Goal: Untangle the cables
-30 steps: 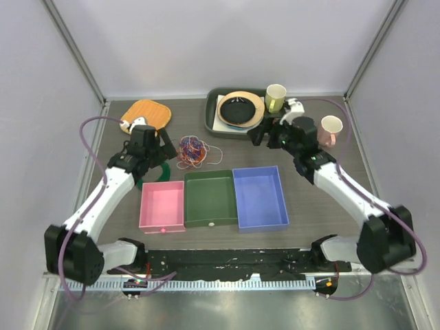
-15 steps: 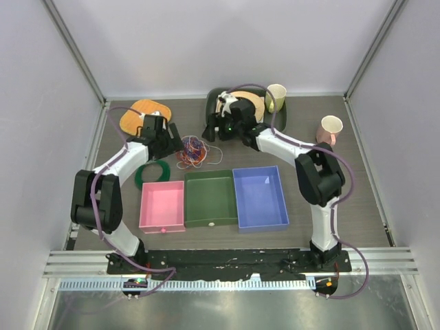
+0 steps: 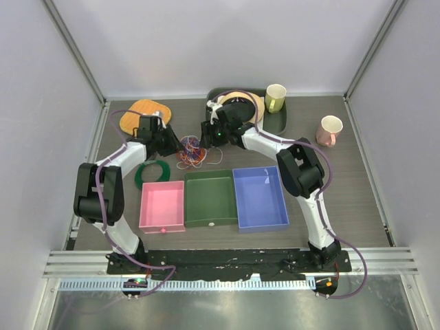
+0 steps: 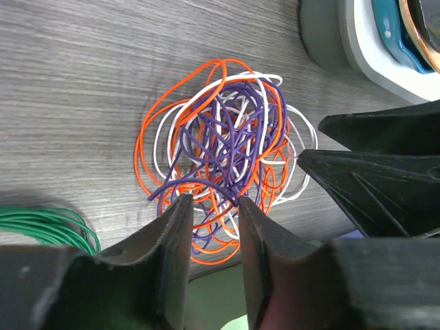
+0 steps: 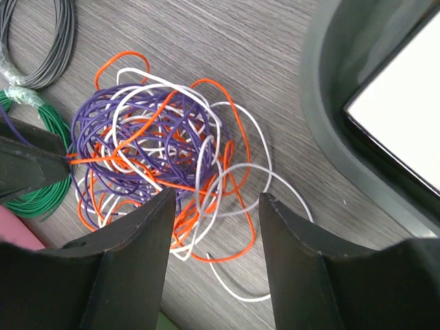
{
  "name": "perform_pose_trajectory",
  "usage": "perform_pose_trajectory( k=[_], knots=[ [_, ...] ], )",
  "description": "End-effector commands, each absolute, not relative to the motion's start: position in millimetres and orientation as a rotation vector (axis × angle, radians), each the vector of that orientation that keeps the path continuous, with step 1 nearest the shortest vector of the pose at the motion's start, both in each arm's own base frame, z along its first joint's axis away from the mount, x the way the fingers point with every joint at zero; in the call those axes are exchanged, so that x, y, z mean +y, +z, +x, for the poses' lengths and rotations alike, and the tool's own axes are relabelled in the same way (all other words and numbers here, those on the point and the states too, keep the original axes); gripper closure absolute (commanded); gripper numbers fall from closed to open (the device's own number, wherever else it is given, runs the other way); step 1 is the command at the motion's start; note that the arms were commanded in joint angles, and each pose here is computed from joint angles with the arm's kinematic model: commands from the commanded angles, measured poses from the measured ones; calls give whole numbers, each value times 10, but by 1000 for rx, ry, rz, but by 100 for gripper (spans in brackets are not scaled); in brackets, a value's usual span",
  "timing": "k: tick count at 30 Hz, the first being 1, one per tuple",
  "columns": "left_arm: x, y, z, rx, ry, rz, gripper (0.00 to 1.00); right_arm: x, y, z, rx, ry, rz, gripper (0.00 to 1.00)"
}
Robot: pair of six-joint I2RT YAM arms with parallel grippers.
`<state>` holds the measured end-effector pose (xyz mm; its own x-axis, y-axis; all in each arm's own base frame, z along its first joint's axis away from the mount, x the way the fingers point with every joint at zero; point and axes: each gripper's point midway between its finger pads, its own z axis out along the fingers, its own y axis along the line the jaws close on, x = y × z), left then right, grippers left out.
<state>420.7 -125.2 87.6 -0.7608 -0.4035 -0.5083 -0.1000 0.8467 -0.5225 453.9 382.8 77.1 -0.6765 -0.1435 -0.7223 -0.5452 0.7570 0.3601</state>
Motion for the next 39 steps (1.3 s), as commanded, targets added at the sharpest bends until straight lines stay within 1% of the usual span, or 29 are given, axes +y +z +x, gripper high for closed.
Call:
perform_pose_trajectory(
  k=[1,2,4,5,6,7,9,10,11,13,14,15,17,18,20,21,24,27,29,31,34,35,36,38,39],
  knots=[
    [-1380,965,4321,2361,-712,-323,69,4025,889,4591,2217,698,-574,45],
    [-1383,985,4340,2361,-713,-325,80,4037,857,4575,2231,691,-574,48],
    [-1345,937,4327,2383,-683,-348,99,4030,812,4578,2236,670,-564,62],
    [-1323,931,4327,2385,-666,-358,100,4048,831,4588,2219,660,-559,68],
    [-1302,941,4320,2382,-657,-363,100,4065,832,4572,2211,642,-555,80],
    [-1289,997,4314,2367,-648,-368,100,4009,796,4585,2206,576,-544,86],
    [-1203,1033,4301,2347,-594,-400,100,4032,987,4590,2147,533,-532,97],
    [-1152,1127,4293,2323,-568,-427,100,3957,971,4598,2149,492,-501,99],
    [-1021,1143,4302,2307,-485,-467,100,3897,1204,4667,2096,466,-444,99],
    [-854,1173,4226,2307,-379,-535,100,3761,1272,4657,2081,425,-381,99],
    [-746,1275,4211,2271,-317,-574,100,3644,1392,4711,2047,370,-323,99],
    [-549,1281,4146,2259,-194,-639,100,3547,1621,4706,2007,350,-280,99],
    [-348,1426,4091,2201,-88,-723,100,3292,1696,4670,1981,251,-235,99],
    [-180,1407,3995,2206,17,-769,100,3091,1939,4662,1933,185,-166,99],
    [-73,1459,3945,2189,69,-802,100,2811,1923,4600,1933,80,-140,99],
    [7,1472,3902,2176,98,-835,100,2579,2147,4577,1888,-1,-76,99],
    [119,1469,3841,2159,105,-883,100,2128,2295,4537,1866,-116,1,99],
    [191,1448,3804,2154,108,-910,100,1746,2547,4537,1837,-124,91,99],
    [206,1428,3781,2158,110,-913,100,1643,2694,4515,1838,-68,109,99],
    [164,1448,3807,2164,74,-871,100,1635,2795,4486,1833,-18,66,99],
    [-90,1501,3890,2195,-97,-760,100,1860,3036,4378,1805,131,-62,99],
    [-242,1496,3890,2222,-194,-707,100,1981,3158,4309,1787,215,-116,99],
    [-309,1554,3944,2200,-246,-674,99,2035,3244,4272,1773,254,-141,99],
    [-489,1595,3923,2206,-360,-570,69,2202,3514,4181,1723,370,-202,99],
    [-769,1730,3945,2185,-548,-452,50,2258,3681,4130,1693,418,-222,99]
  ],
)
